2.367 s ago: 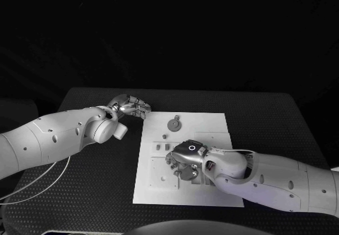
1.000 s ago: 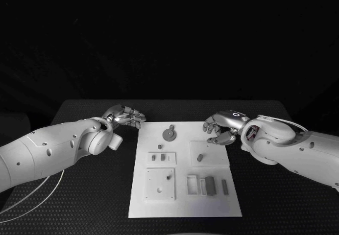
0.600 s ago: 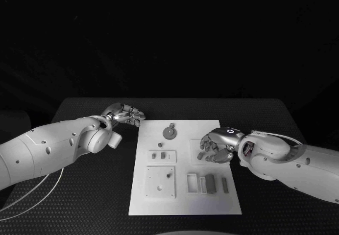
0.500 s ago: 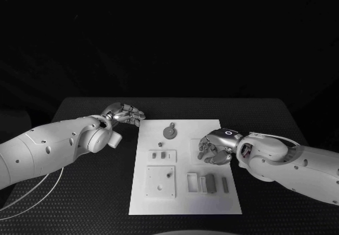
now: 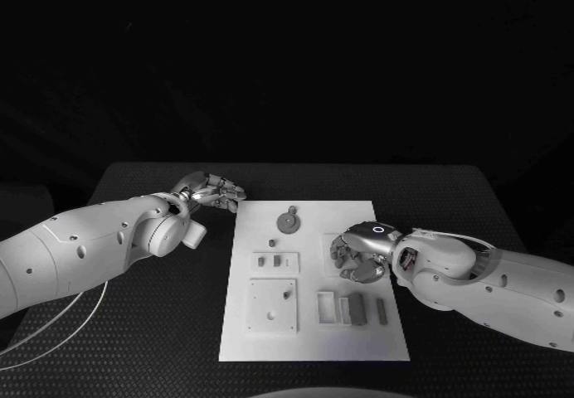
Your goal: Assemble the parts on the task board
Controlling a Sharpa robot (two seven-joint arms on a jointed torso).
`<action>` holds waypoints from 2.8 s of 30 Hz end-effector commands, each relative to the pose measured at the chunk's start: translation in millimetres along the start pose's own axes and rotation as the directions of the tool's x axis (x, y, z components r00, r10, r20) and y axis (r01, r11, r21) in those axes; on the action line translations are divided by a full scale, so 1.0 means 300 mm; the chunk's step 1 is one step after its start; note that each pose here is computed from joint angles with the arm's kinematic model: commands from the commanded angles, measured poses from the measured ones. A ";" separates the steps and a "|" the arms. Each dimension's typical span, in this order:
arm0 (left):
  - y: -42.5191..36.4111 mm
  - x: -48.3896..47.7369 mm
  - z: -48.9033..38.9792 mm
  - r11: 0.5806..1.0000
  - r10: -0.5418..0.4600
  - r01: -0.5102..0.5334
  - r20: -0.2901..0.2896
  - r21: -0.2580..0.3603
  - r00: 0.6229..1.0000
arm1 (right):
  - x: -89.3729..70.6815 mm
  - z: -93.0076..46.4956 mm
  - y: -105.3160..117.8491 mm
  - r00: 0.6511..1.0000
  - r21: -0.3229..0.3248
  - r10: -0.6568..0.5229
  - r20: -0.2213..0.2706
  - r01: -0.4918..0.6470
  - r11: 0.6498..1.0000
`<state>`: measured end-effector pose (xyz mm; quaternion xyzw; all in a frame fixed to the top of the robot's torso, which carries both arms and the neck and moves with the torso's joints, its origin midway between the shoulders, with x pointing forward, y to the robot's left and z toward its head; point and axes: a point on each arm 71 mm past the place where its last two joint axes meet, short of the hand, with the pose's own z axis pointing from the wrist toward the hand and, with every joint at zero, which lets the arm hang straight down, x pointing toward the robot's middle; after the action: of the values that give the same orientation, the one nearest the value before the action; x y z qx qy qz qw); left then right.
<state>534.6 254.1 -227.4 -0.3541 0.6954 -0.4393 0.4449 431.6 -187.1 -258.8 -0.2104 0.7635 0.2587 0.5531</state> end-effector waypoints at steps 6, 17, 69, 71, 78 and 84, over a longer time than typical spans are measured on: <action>-0.006 0.005 0.000 1.000 -0.009 0.009 -0.016 0.013 1.000 | 0.006 0.011 0.029 0.999 -0.034 -0.032 0.006 0.032 0.999; -0.005 0.003 -0.001 1.000 -0.009 0.009 -0.017 0.012 1.000 | -0.002 0.014 0.040 0.997 -0.037 -0.062 0.045 0.064 0.997; -0.015 0.024 0.032 1.000 -0.015 0.015 -0.016 0.016 1.000 | 0.048 0.133 0.436 0.997 -0.388 0.039 0.073 -0.008 0.922; -0.016 0.026 0.032 1.000 -0.016 0.016 -0.017 0.016 1.000 | 0.071 0.135 0.448 0.998 -0.397 0.031 0.057 -0.006 0.918; -0.016 0.028 0.030 1.000 -0.017 0.017 -0.023 0.015 1.000 | 0.126 0.139 0.477 0.999 -0.418 0.019 0.030 -0.005 0.908; -0.014 0.025 0.028 1.000 -0.017 0.017 -0.022 0.013 1.000 | 0.142 0.144 0.488 0.999 -0.420 0.011 0.030 0.003 0.908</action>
<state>540.6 246.1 -228.8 -0.3552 0.6950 -0.4423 0.4418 364.2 -49.2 -285.3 -0.3000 0.6868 0.4237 0.5087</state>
